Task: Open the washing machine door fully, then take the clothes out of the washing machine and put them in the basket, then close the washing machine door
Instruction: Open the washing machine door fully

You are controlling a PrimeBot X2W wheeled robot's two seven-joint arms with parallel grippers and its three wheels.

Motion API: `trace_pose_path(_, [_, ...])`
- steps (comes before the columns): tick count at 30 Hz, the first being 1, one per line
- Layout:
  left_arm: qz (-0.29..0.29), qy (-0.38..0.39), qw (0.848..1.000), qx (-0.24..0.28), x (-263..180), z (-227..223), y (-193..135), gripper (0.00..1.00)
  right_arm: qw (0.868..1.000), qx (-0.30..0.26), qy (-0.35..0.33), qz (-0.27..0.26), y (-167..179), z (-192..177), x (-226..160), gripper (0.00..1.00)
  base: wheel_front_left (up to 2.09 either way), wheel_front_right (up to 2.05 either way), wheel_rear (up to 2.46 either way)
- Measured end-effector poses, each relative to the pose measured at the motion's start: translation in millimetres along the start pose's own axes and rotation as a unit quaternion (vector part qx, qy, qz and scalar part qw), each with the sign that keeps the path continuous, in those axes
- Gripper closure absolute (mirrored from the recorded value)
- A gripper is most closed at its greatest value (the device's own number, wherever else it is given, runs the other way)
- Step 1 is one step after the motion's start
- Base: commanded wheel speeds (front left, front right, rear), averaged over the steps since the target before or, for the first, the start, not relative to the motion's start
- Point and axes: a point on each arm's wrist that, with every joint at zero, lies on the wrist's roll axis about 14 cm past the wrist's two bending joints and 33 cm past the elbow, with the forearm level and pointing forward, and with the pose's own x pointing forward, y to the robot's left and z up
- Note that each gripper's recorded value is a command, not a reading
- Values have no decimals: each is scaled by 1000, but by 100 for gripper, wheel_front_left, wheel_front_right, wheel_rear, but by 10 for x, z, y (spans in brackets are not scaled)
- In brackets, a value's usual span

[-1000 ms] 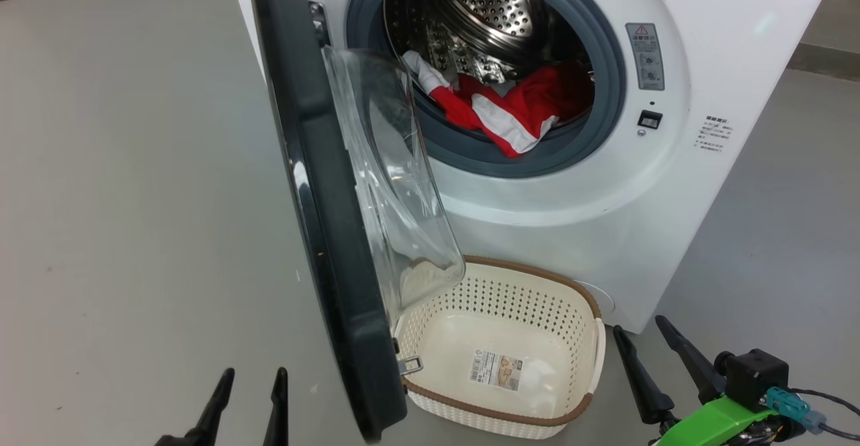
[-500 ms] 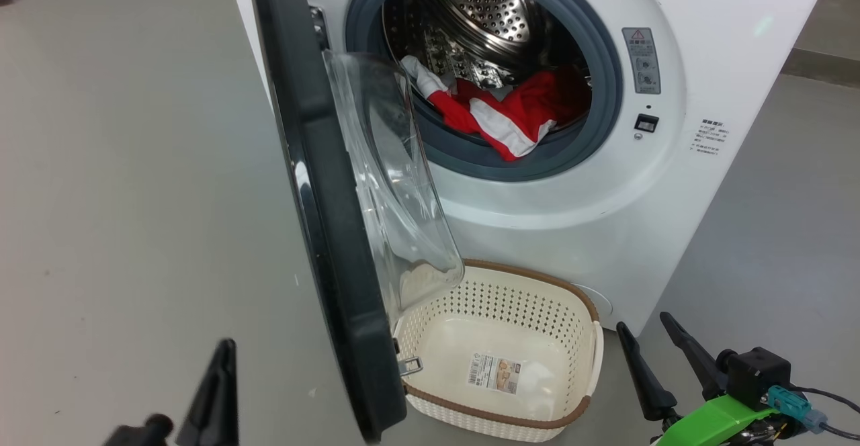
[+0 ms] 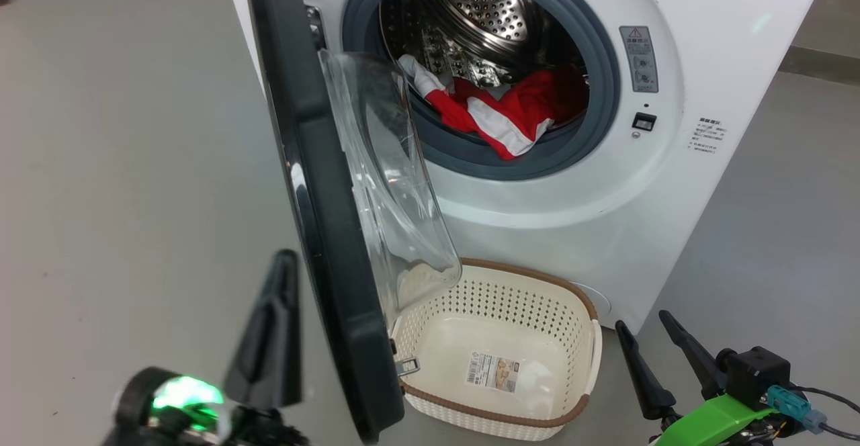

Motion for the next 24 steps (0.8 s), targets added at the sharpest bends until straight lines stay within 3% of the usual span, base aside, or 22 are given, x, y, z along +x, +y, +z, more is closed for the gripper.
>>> trace_pose_path(4, [-50,23,998,-30,-43,-146,-345,100,1000,1,0,-1,-10,-4,1,0,0,0,0])
trace_pose_path(11, [-67,159,982,-72,-410,-927,-557,100,1000,3,2,-3,-29,-22,1,0,0,0,0])
trace_pose_path(17, [-34,255,962,-91,-741,-1446,-498,100,1000,4,2,-5,-42,-29,-4,0,0,0,0])
trace_pose_path(24, [-10,270,958,-92,-760,-1547,-394,100,1000,3,0,-4,-33,-12,-6,0,0,0,0])
